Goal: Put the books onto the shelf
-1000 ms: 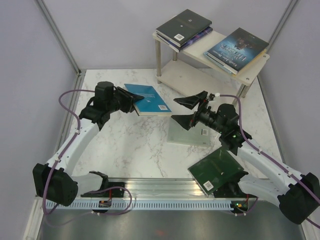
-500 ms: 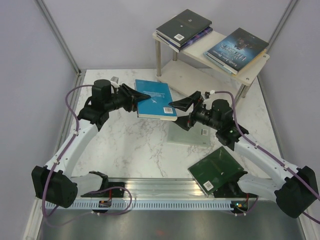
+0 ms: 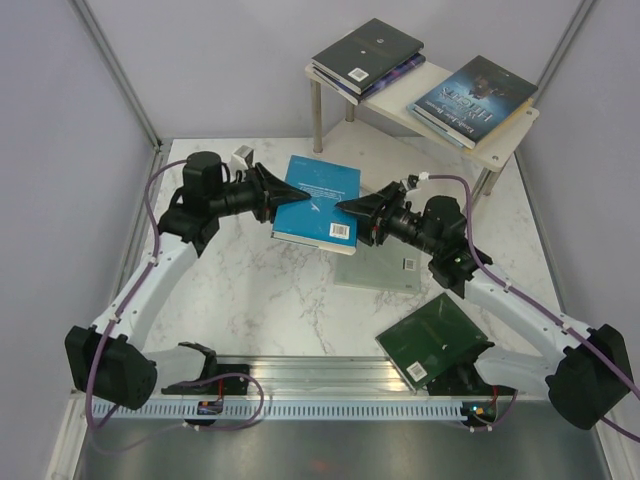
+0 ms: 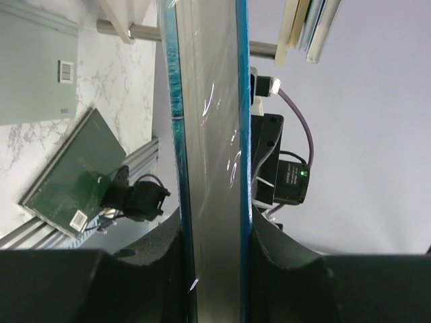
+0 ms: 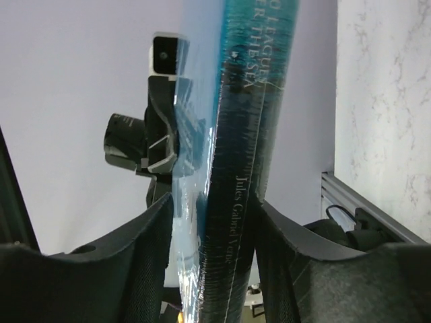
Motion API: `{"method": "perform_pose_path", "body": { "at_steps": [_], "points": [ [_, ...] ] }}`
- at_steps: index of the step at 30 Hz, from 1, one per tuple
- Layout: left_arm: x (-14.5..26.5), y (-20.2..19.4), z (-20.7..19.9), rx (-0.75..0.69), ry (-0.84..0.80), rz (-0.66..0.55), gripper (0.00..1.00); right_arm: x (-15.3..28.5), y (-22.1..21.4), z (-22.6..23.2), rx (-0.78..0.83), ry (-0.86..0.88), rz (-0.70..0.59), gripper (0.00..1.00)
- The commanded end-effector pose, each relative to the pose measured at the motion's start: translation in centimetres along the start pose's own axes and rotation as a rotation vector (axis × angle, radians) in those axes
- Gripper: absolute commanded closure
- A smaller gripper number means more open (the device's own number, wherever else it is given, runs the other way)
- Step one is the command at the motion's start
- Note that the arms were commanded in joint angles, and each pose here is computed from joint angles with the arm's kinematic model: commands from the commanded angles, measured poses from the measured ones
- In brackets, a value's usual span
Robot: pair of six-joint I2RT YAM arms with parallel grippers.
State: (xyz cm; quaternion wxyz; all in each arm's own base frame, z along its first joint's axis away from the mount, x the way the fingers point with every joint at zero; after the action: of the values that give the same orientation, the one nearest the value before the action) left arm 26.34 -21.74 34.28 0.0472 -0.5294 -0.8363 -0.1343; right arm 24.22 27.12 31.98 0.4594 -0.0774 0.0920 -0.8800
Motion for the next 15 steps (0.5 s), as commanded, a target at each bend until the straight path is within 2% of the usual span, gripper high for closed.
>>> {"method": "perform_pose_path", "body": {
  "at_steps": [1, 5, 9, 11, 12, 13, 15],
  "points": [
    [1.1, -1.0, -4.1, -0.147, -0.172, 0.095, 0.98, 0.6, -0.9, 3.3, 0.028, 0.176, 0.038, 0.46],
    [0.5, -1.5, -3.4, -0.147, -0.173, 0.154, 0.98, 1.0, -1.5, 4.9, 0.028, 0.287, 0.078, 0.56],
    [-0.1, -1.5, -2.3, -0.137, -0.159, 0.175, 0.98, 1.1, -1.6, 5.3, 0.035, 0.303, 0.091, 0.81],
    [-0.3, -1.7, -2.2, -0.14, -0.162, 0.198, 0.98, 1.1, -1.9, 5.3, 0.043, 0.304, 0.103, 0.89],
    [-0.4, -1.8, -2.1, -0.142, -0.164, 0.21, 0.98, 1.2, -1.9, 5.4, 0.048, 0.306, 0.106, 0.99],
    [-0.7, -1.7, -1.7, -0.136, -0.159, 0.223, 0.98, 1.2, -2.1, 5.5, 0.059, 0.307, 0.113, 1.0],
    [-0.7, -1.7, -1.8, -0.143, -0.165, 0.234, 0.85, 1.4, -2.4, 5.6, 0.079, 0.293, 0.124, 1.0]
  ]
}}
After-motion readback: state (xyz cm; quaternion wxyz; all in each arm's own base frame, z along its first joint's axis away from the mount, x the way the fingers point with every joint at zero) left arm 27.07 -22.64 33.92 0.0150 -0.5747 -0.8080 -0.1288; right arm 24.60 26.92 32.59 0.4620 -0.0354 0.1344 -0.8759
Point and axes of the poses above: each gripper's point midway between its finger pads, its own x axis back along the fingers, its own z axis along the line the jaws close on, y = z × x, the point moved 3 cm from there along x, back along the fingers, and after that the axes turned 10 degrees about -x, right-handed, at the moved point
